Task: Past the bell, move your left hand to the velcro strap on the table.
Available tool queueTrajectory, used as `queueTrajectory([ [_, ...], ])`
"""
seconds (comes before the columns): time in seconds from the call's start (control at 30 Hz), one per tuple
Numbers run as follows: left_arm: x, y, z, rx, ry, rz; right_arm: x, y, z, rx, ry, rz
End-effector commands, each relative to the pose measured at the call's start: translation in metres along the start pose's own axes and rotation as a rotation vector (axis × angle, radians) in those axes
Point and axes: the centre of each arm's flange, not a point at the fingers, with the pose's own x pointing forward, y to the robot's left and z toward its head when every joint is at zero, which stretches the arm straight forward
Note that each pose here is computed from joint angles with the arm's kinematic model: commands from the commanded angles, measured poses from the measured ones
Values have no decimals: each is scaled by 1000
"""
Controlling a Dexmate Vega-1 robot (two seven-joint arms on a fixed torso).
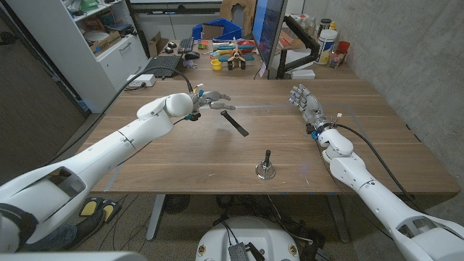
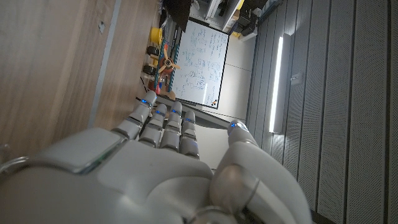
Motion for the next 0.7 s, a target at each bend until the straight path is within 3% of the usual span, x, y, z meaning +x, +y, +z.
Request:
queueTrajectory([
  [0.03,5,-5,10,81,12,-26,3,-1,1,6,-4,0],
  [0.7,9,-13,16,154,38,-71,5,-3,6,9,-18,-1],
])
